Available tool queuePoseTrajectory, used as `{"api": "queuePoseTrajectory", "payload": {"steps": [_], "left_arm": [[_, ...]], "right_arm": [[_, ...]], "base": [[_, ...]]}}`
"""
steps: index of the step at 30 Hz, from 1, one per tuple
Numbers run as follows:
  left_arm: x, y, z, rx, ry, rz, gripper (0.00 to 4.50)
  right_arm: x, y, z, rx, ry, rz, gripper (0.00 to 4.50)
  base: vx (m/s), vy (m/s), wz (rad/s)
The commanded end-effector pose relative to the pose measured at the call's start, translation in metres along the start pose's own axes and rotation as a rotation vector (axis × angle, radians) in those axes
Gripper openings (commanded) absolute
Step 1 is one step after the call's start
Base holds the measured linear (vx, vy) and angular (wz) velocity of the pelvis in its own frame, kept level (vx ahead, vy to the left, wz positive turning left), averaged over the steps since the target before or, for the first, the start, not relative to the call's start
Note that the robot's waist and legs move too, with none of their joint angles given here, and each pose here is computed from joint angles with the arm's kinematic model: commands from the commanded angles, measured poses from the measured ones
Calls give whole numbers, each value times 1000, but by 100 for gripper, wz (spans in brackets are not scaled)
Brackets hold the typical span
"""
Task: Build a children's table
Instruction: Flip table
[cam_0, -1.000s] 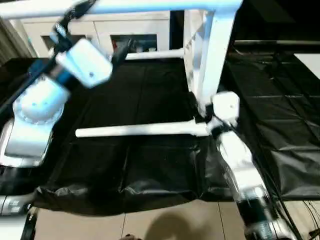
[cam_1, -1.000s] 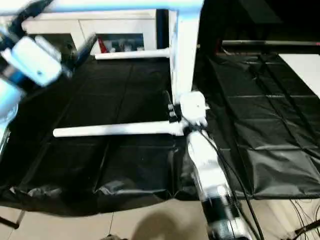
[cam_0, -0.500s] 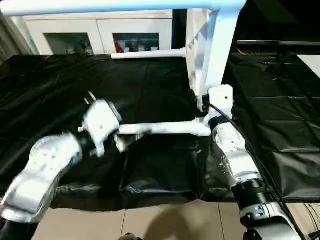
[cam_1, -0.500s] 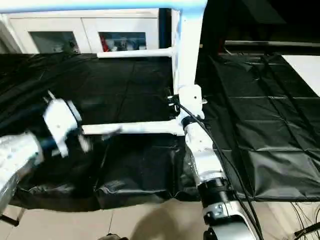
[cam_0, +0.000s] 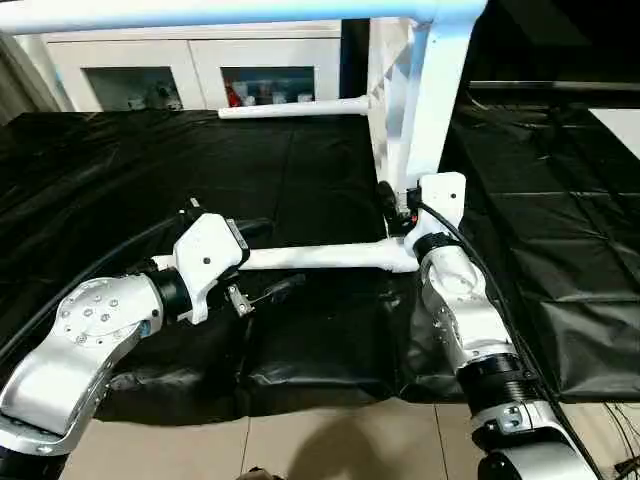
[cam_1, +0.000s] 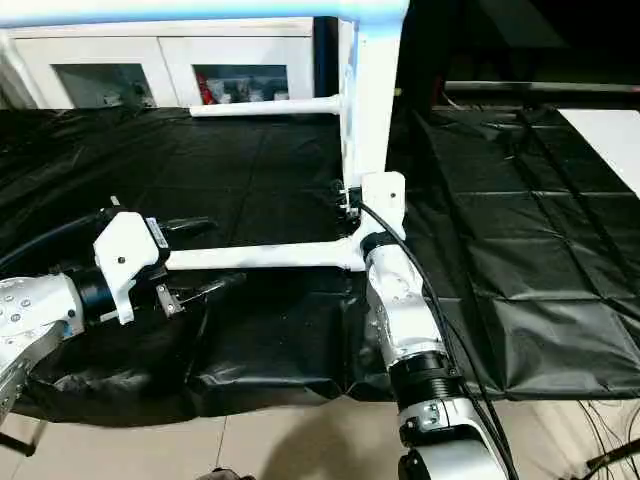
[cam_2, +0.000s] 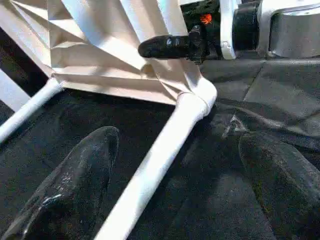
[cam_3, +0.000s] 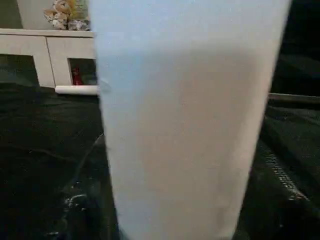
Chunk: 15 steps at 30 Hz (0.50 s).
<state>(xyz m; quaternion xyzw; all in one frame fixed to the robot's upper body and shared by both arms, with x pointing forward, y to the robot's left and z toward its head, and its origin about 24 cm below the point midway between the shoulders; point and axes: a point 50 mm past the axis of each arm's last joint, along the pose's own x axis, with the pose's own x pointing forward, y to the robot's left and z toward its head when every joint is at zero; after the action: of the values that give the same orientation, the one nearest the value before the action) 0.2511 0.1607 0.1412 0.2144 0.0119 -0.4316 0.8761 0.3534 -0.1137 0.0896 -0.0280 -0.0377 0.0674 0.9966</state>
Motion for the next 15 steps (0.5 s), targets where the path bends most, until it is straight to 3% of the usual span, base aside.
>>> {"api": "queuePoseTrajectory", "payload": {"steps": [1, 15], "left_arm": [[-2, 0, 5, 15, -1, 6, 429], [-1, -3, 6, 15, 17, -1, 429]], "right_arm": [[5, 1, 4, 8, 3, -2, 273], [8, -3, 0, -30, 31, -48, 194]], "base": [[0, 0, 0], [0, 0, 0]]}}
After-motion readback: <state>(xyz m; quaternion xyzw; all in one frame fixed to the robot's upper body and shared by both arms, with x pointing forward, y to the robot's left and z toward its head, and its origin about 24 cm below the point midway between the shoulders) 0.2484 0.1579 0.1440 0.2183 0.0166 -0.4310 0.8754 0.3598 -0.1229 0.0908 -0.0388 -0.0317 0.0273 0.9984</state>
